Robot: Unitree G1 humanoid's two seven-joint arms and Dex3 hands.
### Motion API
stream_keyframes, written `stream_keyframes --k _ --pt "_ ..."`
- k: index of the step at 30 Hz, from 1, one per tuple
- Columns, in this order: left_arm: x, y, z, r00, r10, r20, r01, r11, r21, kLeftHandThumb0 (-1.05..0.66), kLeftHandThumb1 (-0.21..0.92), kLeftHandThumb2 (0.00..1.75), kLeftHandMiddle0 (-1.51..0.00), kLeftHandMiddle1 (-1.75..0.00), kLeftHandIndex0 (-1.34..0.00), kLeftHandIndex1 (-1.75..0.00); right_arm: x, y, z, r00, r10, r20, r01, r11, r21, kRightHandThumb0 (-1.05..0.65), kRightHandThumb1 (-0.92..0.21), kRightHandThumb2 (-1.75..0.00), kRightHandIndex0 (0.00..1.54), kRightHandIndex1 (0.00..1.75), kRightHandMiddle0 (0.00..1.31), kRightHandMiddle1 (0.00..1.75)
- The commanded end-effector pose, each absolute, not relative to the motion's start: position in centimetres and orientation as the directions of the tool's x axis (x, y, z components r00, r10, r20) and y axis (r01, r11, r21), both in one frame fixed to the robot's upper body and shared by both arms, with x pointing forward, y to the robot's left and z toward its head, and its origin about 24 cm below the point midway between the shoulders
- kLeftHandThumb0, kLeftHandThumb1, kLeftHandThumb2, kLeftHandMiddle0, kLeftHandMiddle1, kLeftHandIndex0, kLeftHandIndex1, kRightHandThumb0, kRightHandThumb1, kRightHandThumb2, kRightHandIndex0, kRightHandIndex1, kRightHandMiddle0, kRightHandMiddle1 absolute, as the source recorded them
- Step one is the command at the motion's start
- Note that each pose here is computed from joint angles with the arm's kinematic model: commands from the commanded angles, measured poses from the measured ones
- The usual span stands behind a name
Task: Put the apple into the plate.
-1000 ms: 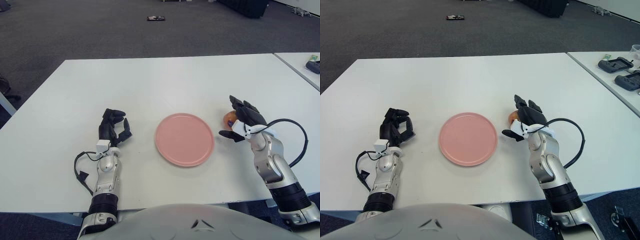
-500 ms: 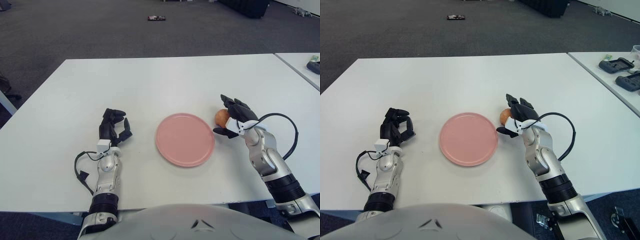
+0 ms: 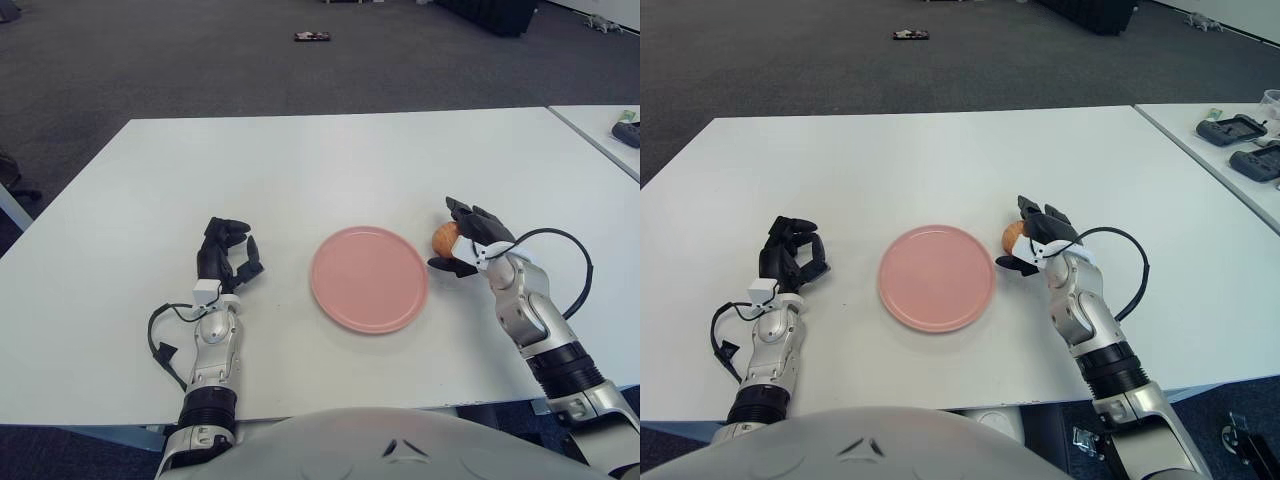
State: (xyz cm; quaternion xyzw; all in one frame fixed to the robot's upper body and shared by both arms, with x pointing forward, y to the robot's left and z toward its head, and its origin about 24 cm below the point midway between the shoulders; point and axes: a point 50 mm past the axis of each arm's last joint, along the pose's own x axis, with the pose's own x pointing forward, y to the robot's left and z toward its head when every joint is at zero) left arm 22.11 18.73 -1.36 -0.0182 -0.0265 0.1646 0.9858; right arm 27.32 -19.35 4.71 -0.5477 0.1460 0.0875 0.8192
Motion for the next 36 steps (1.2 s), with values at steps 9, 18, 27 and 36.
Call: stream_keyframes --k 9,18,27,36 --pt "20.8 18.9 -3.1 0.94 0.34 -0.041 -0.341 0.939 -0.033 -0.44 0.42 1.2 -0.83 -1.75 -0.53 -1.75 27.9 -20.0 4.5 0.933 -0.063 -0.353 -0.303 0.389 -0.87 -1.05 -0.61 -0.6 0.0 0.0 0.0 0.0" --pt "20.9 19.1 -3.1 0.939 0.342 -0.046 -0.343 0.939 -0.025 -0.44 0.42 1.2 -0.83 -1.75 -0.52 -1.75 27.9 -20.9 4.1 0.912 -0.075 -0.404 -0.348 0.381 -0.856 -1.05 -0.67 -0.57 0.0 0.0 0.0 0.0" --pt "20.9 19.1 -3.2 0.937 0.345 -0.054 -0.346 0.938 -0.016 -0.44 0.43 1.18 -0.8 -1.75 -0.52 -1.75 27.8 -21.4 4.2 0.896 -0.084 -0.437 -0.379 0.37 -0.848 -1.05 -0.71 -0.57 0.0 0.0 0.0 0.0" --pt "21.0 19.2 -3.2 0.937 0.346 -0.051 -0.348 0.938 -0.015 -0.44 0.43 1.19 -0.82 -1.75 -0.52 -1.75 28.0 -21.7 4.3 0.841 -0.074 -0.536 -0.494 0.296 -0.817 -1.01 -0.64 -0.72 0.0 0.0 0.0 0.0"
